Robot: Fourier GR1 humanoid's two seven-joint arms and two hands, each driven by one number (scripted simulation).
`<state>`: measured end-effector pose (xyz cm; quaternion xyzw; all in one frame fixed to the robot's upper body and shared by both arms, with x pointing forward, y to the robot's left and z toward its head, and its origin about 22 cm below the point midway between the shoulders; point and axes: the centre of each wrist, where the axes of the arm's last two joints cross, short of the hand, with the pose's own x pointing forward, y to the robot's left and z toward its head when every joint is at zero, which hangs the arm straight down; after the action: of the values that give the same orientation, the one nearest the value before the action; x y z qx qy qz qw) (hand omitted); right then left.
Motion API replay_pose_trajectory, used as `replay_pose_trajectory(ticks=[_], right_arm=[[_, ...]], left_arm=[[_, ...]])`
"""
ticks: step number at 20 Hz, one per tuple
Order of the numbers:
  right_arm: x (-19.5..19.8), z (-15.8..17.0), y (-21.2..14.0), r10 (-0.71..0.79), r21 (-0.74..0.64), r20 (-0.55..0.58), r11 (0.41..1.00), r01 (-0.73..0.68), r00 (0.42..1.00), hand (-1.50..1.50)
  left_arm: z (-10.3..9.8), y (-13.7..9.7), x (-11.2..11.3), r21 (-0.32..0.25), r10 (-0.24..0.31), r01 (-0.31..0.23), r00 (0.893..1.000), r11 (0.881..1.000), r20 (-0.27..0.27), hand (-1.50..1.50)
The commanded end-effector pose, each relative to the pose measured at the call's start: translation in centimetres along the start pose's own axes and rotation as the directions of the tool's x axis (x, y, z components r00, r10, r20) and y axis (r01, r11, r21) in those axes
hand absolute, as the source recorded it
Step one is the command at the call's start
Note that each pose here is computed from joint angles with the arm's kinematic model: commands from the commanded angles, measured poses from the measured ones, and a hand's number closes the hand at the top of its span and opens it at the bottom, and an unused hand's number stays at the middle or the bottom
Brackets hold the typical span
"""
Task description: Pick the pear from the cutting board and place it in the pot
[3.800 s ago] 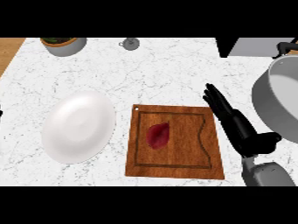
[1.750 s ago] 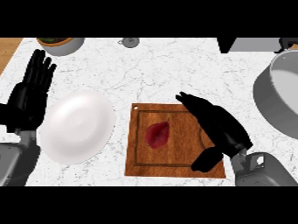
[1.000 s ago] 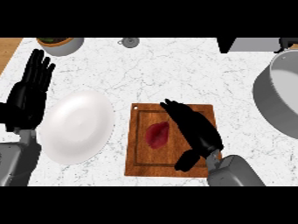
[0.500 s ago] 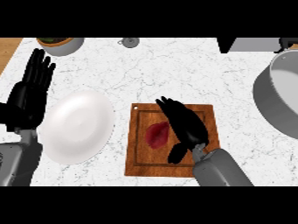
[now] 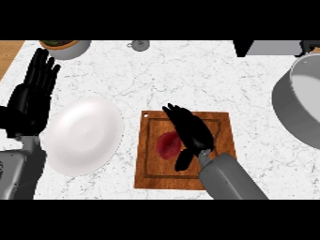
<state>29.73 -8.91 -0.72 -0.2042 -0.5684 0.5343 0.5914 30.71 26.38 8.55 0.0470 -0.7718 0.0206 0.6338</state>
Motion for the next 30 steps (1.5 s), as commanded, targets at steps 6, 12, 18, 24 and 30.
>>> replay_pose_trajectory(ticks=[6, 12, 18, 24, 30], right_arm=[[0.2, -1.5, 3.2, 0.071, 0.028, 0.159, 0.997, -0.077, 0.985, 1.50], [0.8, -1.8, 4.4, 0.105, -0.020, 0.174, 0.994, -0.103, 0.979, 1.50], [2.4, -1.6, 3.7, 0.136, -0.114, 0.138, 0.986, -0.121, 0.981, 1.50], [5.0, 1.6, -0.2, 0.130, -0.283, 0.066, 0.953, -0.107, 0.989, 1.50], [7.2, 12.0, 4.3, 0.223, -0.178, 0.342, 0.969, -0.170, 0.913, 1.50]], left_arm=[[0.5, 1.4, -1.2, -0.009, 0.002, -0.002, 1.000, 1.000, -0.001, 0.00], [0.9, 0.1, 0.0, -0.011, -0.007, 0.007, 1.000, 1.000, -0.013, 0.00], [0.8, 0.0, -0.8, -0.022, 0.010, -0.010, 1.000, 1.000, -0.018, 0.00], [1.0, 0.9, -1.0, 0.013, 0.003, -0.003, 1.000, 1.000, -0.008, 0.00], [1.0, 1.4, -0.9, 0.019, -0.002, 0.003, 1.000, 1.000, -0.031, 0.00]])
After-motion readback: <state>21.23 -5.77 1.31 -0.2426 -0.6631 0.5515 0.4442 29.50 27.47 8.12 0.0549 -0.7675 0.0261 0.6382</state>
